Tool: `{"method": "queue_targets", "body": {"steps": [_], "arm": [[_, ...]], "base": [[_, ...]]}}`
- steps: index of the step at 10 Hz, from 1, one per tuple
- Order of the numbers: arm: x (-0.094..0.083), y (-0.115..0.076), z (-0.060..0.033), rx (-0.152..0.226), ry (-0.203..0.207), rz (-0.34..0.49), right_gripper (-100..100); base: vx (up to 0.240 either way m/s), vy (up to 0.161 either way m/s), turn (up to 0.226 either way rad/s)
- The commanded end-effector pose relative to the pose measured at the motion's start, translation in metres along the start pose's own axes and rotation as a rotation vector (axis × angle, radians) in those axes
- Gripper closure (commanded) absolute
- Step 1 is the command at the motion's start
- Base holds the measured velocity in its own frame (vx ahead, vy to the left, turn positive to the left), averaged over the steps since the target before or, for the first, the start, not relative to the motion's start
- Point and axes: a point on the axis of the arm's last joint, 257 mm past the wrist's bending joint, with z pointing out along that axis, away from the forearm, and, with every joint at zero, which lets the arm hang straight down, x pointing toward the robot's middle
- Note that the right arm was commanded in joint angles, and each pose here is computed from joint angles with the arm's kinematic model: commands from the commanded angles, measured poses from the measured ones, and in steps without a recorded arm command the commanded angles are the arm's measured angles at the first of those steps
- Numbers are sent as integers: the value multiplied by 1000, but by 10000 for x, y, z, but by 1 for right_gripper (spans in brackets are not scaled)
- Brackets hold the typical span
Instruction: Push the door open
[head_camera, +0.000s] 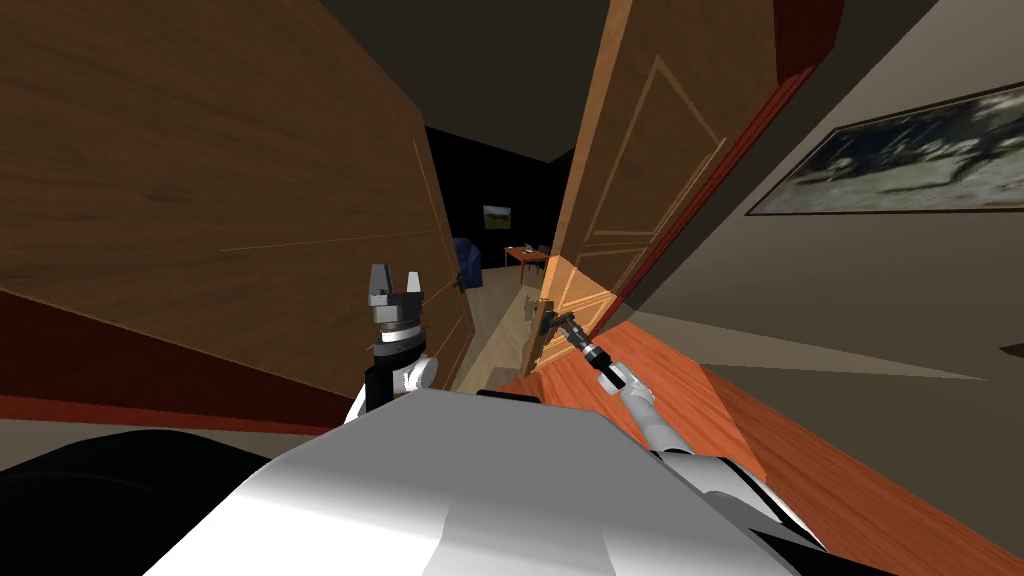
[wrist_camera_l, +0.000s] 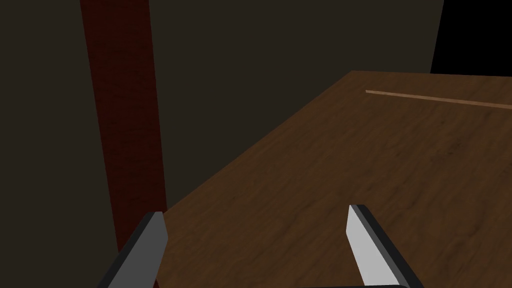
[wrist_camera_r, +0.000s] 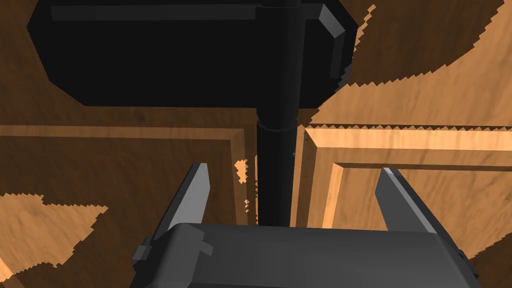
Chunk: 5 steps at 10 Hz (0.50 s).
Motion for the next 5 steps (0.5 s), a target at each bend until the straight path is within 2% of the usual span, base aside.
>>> {"method": "queue_targets", "body": {"steps": [1,2,3,5], "arm": [[-24,-3,39,2,-14,0,-100],[-17,-2,25,1,-8,0,-100],[-17,-2,25,1,-8,0,100],[-17,-2,25,1,-8,0,100]], "base": [[197,79,79],[85,32,15],[-8,-2,-12],[-21,-12,20]]}}
